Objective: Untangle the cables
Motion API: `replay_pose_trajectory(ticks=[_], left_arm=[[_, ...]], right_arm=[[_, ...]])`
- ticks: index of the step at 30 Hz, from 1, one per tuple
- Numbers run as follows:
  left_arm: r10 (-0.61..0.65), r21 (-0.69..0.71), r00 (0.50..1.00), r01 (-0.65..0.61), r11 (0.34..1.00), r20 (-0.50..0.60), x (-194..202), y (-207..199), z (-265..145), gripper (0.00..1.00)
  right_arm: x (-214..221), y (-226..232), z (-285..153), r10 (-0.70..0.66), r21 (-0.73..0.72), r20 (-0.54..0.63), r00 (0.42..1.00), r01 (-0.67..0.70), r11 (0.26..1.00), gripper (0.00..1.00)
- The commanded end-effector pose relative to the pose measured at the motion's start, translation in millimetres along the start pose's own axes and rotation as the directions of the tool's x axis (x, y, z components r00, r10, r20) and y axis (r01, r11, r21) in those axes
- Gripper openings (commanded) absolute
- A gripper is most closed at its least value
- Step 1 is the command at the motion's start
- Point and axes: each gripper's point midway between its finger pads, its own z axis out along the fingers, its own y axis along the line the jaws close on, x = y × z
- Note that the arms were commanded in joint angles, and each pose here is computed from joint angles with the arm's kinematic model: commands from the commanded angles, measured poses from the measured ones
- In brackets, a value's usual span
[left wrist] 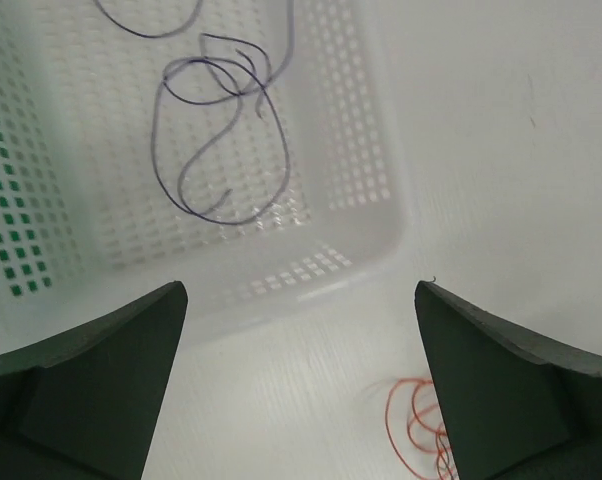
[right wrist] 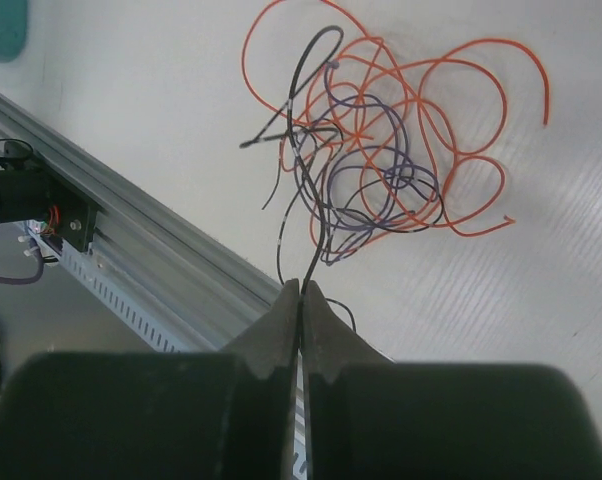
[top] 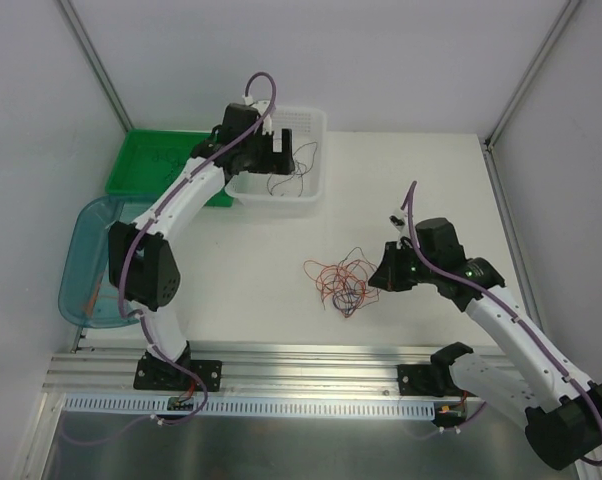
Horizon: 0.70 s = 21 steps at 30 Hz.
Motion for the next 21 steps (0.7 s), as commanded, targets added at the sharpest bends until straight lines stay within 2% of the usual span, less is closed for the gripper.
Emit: replay_pose_trajectory(ticks=[1, 6, 10, 16, 19, 21], left_arm=[[0.085, 0.214, 0.989, -0.109, 0.971, 0.119, -8, -70, -83, 0.99], [0.196, 0.319, 0.98, -0.2, 0.926, 0.047, 75, -115, -118, 0.99], [0.181, 0.375, 0.984, -0.17, 0.911, 0.006, 132, -125, -148, 0.98], [0.158, 0.437, 0.985, -0.171, 0.883, 0.066, 161, -133, -189, 0.98], [0.152, 0.442, 0.984, -0.177, 0.879, 0.093, 165, -128, -198, 0.98], [0.146, 0.441, 0.983, -0.179, 0.879, 0.108, 167, -124, -203, 0.98]], right_arm=[[-20, 19, -10, -0.046, -0.042, 0.045, 0.998, 0.048, 0.998, 0.02], [-37, 36, -19, -0.076, -0.066, 0.09, 0.993, 0.082, 0.994, 0.02], [-61, 60, -41, -0.114, -0.103, 0.159, 0.981, 0.131, 0.986, 0.02], [-113, 99, -83, -0.17, -0.133, 0.278, 0.945, 0.213, 0.968, 0.02], [-153, 132, -120, -0.204, -0.162, 0.398, 0.894, 0.288, 0.944, 0.02], [-180, 158, -156, -0.222, -0.172, 0.506, 0.834, 0.349, 0.921, 0.02]])
